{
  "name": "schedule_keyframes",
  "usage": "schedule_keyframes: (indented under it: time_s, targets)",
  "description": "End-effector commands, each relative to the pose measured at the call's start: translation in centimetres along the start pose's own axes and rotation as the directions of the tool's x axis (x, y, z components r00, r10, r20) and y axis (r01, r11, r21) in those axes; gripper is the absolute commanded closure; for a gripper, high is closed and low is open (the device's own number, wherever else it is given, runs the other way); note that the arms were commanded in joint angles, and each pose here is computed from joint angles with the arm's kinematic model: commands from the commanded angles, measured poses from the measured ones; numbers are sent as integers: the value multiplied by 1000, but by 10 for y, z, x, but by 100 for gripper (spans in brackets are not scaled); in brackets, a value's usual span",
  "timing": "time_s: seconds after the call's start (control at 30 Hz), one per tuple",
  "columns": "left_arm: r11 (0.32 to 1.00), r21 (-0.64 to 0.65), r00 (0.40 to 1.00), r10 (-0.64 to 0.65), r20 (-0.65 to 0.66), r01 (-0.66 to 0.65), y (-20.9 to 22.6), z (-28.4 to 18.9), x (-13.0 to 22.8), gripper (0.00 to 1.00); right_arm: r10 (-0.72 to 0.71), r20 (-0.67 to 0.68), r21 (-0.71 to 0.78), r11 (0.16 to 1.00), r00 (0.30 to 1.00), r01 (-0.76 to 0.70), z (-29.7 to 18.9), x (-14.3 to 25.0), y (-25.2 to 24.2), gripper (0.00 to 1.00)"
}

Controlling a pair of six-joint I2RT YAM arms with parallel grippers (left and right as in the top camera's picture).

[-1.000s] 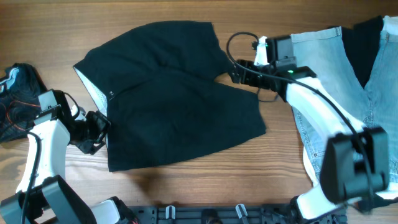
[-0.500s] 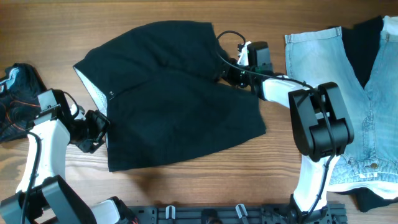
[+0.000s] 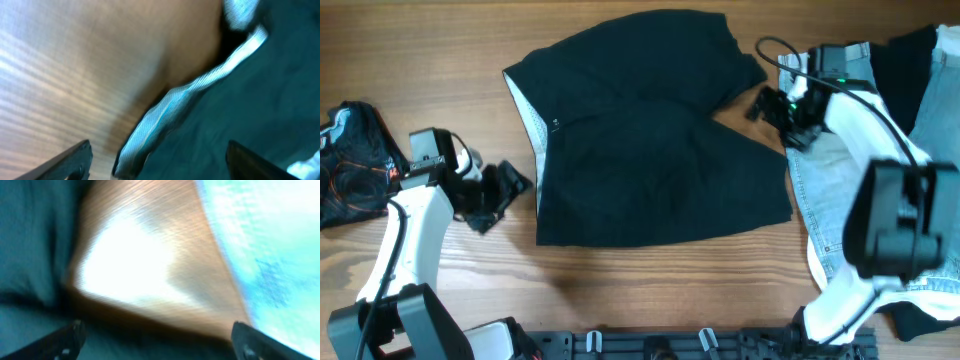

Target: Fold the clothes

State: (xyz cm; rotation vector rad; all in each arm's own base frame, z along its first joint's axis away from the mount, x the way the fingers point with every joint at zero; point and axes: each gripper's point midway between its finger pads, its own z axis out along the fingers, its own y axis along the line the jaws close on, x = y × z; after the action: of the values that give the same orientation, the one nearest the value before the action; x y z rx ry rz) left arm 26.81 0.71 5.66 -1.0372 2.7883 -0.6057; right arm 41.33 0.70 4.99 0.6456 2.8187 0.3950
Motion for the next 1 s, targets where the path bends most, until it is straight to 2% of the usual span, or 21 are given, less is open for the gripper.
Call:
schedule_keyframes:
  time_s: [0.0,0.07,0.1,0.17,0.23,0.43,0.47,0.53,0.6,0.73,0.77,0.83,0.9,0.97]
  targets:
    - [998,-48,992,-53,-119,47,10,-3,30,11,-20,84,133,991,996,8,-76,8,-21,0]
    - [995,-76,983,-80,-166,68,16,-5,43,12,120,10,158,980,993,-120,-96,43,-28,0]
    - [992,-88,978,-105,-178,91,19,-3,47,15,204,-21,169,966,979,-198,-101,60,-31,0]
    - [981,-114,965,-175,-195,155,28,6,57,20,254,-79,108,964,964,-245,-100,81,-23,0]
    - [990,-74,968,-137,-209,124,23,20,65,23,284,-106,108,956,953,-273,-93,95,-27,0]
    - [1000,-17,983,19,-184,-23,-7,53,82,21,298,-172,124,952,939,-280,-72,120,-36,0]
    - [999,-45,985,-9,-175,1,-9,56,85,25,301,-184,131,951,936,-281,-69,125,-39,0]
    - [993,-113,983,-59,-172,40,-2,57,92,25,303,-195,139,950,933,-279,-67,129,-41,0]
    - [984,-161,975,-103,-197,71,5,55,102,19,302,-193,137,950,934,-279,-64,129,-42,0]
    - [967,-231,957,-165,-239,109,18,49,117,16,279,-184,124,958,942,-259,-63,126,-41,0]
    - [967,-230,958,-165,-234,110,18,50,115,16,277,-184,124,958,943,-257,-63,126,-41,0]
    - [954,-267,977,-174,-120,137,24,53,95,17,275,-178,120,959,945,-256,-63,124,-40,0]
    - [928,-330,983,-182,6,173,37,51,76,23,275,-178,120,959,945,-256,-63,124,-40,0]
    - [930,-322,983,-182,25,181,35,52,72,33,271,-179,119,960,946,-253,-63,124,-40,0]
